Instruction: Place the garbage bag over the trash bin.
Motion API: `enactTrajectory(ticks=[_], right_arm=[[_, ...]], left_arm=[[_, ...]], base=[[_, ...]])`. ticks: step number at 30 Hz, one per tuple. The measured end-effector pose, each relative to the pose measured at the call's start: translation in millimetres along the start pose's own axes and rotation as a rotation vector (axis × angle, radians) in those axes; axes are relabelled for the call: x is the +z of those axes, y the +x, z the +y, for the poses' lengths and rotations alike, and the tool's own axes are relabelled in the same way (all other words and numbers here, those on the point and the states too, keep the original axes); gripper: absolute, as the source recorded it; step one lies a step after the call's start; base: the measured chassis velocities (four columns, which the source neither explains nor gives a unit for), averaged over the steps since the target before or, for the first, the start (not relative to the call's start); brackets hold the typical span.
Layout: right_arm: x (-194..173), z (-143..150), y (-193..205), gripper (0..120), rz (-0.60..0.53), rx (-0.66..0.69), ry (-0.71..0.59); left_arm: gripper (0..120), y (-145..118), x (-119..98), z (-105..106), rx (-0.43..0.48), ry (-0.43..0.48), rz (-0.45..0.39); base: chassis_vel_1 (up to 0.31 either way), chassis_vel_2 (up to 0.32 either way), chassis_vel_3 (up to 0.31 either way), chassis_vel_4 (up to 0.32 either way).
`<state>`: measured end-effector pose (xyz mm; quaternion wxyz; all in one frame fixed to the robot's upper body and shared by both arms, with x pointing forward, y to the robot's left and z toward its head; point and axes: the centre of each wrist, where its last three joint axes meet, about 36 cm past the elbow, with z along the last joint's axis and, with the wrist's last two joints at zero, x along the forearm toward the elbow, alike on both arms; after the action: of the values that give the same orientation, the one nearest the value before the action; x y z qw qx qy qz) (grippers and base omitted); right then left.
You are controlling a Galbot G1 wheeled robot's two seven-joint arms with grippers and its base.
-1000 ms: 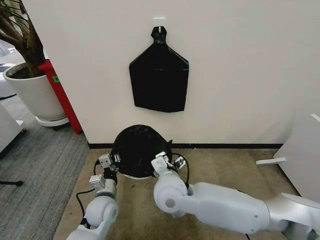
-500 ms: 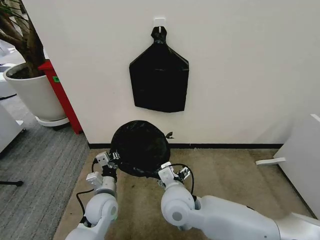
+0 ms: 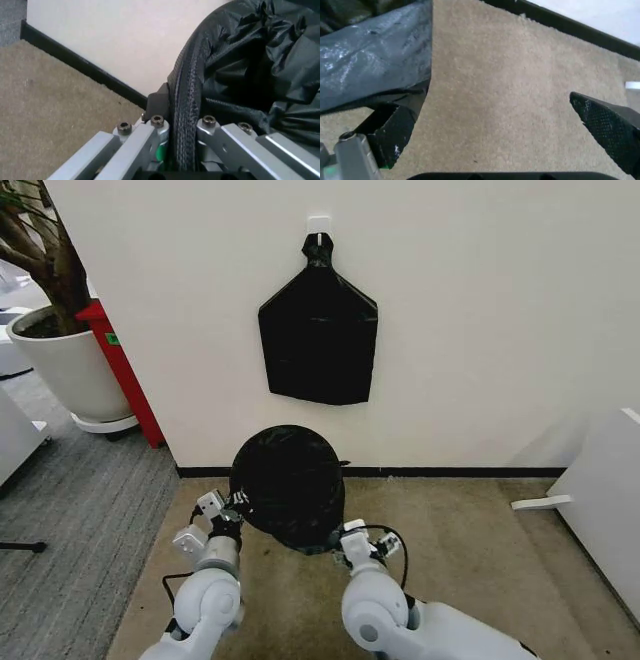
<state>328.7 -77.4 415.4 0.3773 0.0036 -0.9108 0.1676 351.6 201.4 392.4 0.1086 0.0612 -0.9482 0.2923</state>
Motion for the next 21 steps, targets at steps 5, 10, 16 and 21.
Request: enactTrajectory(ticks=[5, 10, 16, 21], right_arm=[[8, -17, 6, 100, 0.006, -0.012, -0.026], [8, -27, 14, 100, -0.007, -0.029, -0.037], [7, -34, 27, 100, -0.020, -0.123, -0.049], [6, -39, 26, 100, -0.043, -0.235, -0.069]], left_arm=[[4, 0, 1, 0, -0.004, -0.002, 0.001], [4, -1, 0, 0, -0.006, -0.006, -0.005], [4, -3, -3, 0, -0.017, -0.008, -0.016], [4, -2, -2, 2, -0.023, -0.011, -0.019]], base=[[0.000, 0.000, 0.000, 0.000], [0.000, 0.000, 0.000, 0.000], [0.000, 0.000, 0.000, 0.000], [0.000, 0.000, 0.000, 0.000]])
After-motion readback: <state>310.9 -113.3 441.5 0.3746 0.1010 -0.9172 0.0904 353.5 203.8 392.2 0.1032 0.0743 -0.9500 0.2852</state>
